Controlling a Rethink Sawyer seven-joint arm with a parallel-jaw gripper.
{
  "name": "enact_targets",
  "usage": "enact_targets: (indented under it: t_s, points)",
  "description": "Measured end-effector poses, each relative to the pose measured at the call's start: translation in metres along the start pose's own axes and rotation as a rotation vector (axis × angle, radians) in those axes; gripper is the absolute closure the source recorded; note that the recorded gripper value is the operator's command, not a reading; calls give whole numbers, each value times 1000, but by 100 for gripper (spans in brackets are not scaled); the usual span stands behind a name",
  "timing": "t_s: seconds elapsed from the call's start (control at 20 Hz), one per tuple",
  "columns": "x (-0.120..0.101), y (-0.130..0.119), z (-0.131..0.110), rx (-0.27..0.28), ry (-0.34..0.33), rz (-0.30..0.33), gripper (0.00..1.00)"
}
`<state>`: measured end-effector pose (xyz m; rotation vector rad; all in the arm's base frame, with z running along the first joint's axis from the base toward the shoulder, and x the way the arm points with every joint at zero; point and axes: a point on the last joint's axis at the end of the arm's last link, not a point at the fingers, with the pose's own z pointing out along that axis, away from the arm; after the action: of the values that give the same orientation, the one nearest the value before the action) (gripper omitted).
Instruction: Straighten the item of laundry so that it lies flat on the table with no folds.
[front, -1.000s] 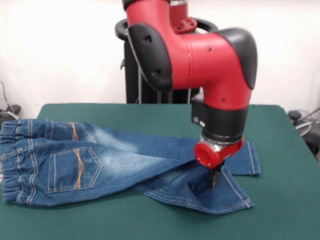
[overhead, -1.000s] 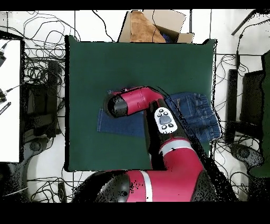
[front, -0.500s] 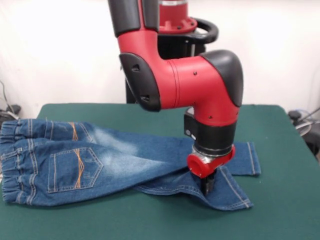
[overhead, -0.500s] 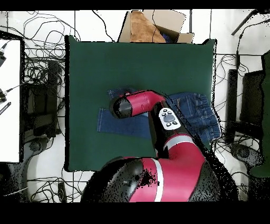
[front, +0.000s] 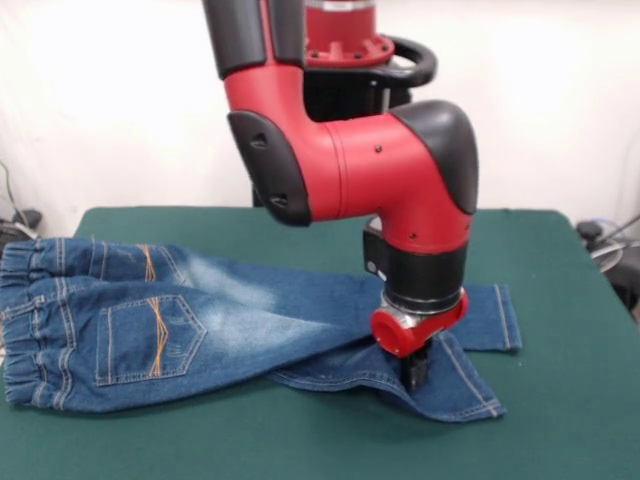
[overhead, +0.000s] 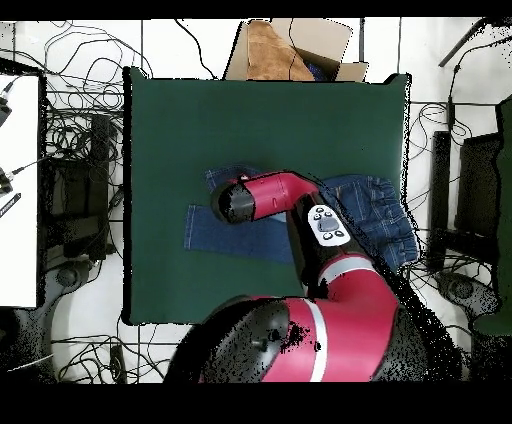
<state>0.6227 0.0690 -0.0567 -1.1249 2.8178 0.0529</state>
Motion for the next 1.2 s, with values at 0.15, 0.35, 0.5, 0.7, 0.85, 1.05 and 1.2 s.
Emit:
enact_targets:
  t_s: [0.15, 0.35, 0.5, 0.7, 0.85, 1.05, 1.2]
  points:
    - [2, -4, 0, -18, -26, 33, 100]
    - [5, -8, 1, -39, -49, 78, 100]
    - [5, -12, 1, -55, -61, 112, 100]
    - [5, -14, 1, -63, -68, 129, 100]
    - [5, -15, 2, -70, -77, 145, 100]
    - [6, -17, 1, -83, -95, 172, 100]
    - [8, -18, 2, -83, -124, 192, 100]
